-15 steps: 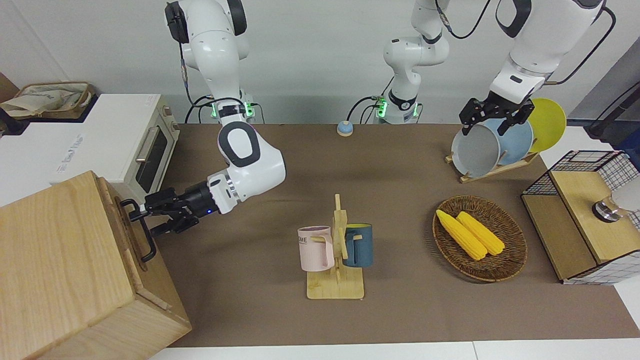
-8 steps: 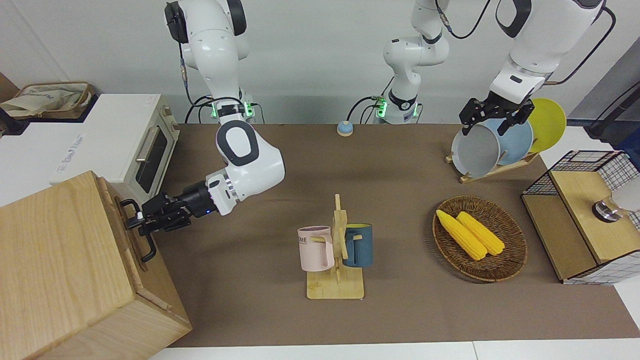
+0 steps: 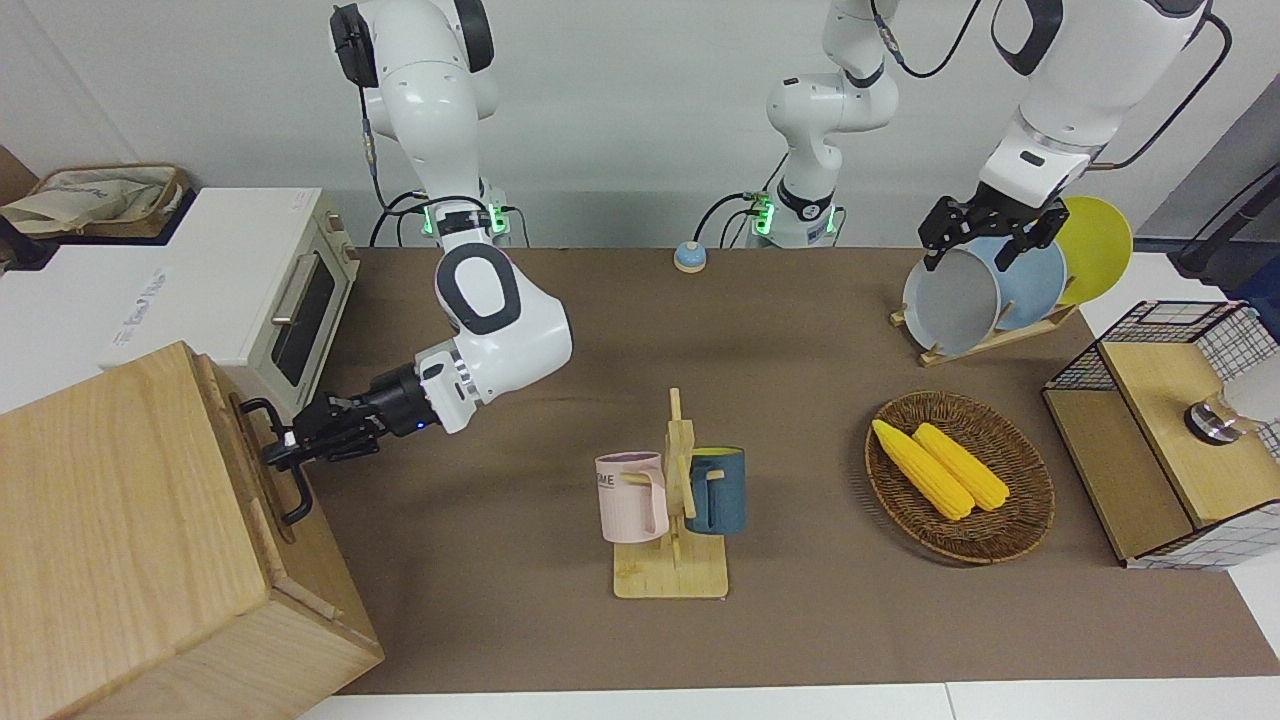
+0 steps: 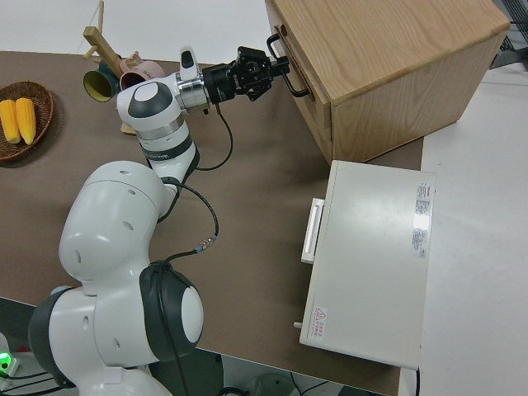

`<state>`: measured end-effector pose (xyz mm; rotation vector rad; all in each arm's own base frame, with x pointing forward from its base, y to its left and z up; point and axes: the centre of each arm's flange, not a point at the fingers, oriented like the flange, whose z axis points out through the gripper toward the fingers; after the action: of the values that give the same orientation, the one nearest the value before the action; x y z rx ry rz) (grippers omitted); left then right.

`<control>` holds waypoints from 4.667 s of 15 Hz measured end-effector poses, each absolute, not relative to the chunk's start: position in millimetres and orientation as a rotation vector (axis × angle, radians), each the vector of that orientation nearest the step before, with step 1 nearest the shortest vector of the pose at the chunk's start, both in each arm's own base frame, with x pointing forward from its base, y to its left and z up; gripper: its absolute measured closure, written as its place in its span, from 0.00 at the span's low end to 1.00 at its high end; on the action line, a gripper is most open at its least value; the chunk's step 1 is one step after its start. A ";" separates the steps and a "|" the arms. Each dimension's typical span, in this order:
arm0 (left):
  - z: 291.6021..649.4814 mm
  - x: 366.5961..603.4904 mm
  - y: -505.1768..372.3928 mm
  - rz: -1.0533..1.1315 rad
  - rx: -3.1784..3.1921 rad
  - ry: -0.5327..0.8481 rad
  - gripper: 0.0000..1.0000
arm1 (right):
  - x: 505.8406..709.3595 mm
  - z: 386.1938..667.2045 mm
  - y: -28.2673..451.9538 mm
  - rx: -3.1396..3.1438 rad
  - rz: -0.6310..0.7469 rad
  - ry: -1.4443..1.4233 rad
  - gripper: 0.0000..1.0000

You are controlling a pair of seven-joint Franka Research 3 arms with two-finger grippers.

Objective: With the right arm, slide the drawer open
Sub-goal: 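Pull the drawer handle toward the robot with the right gripper, then open the right gripper and back it away from the handle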

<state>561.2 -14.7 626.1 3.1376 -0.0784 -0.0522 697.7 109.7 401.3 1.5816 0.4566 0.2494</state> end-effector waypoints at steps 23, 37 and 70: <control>626.1 561.2 -14.7 -0.052 3.138 -0.078 0.00 | 635.3 394.3 234.5 1.534 0.195 0.425 0.81; 626.1 561.2 -14.7 -0.052 3.138 -0.078 0.00 | 592.8 397.1 303.6 1.539 0.205 0.432 0.81; 626.1 561.2 -14.7 -0.052 3.138 -0.078 0.00 | 575.0 401.7 338.4 1.620 0.396 0.217 0.01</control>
<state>561.2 -14.7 626.1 3.1376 -0.0784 -0.0522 575.0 338.4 401.7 1.6196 0.2168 0.3958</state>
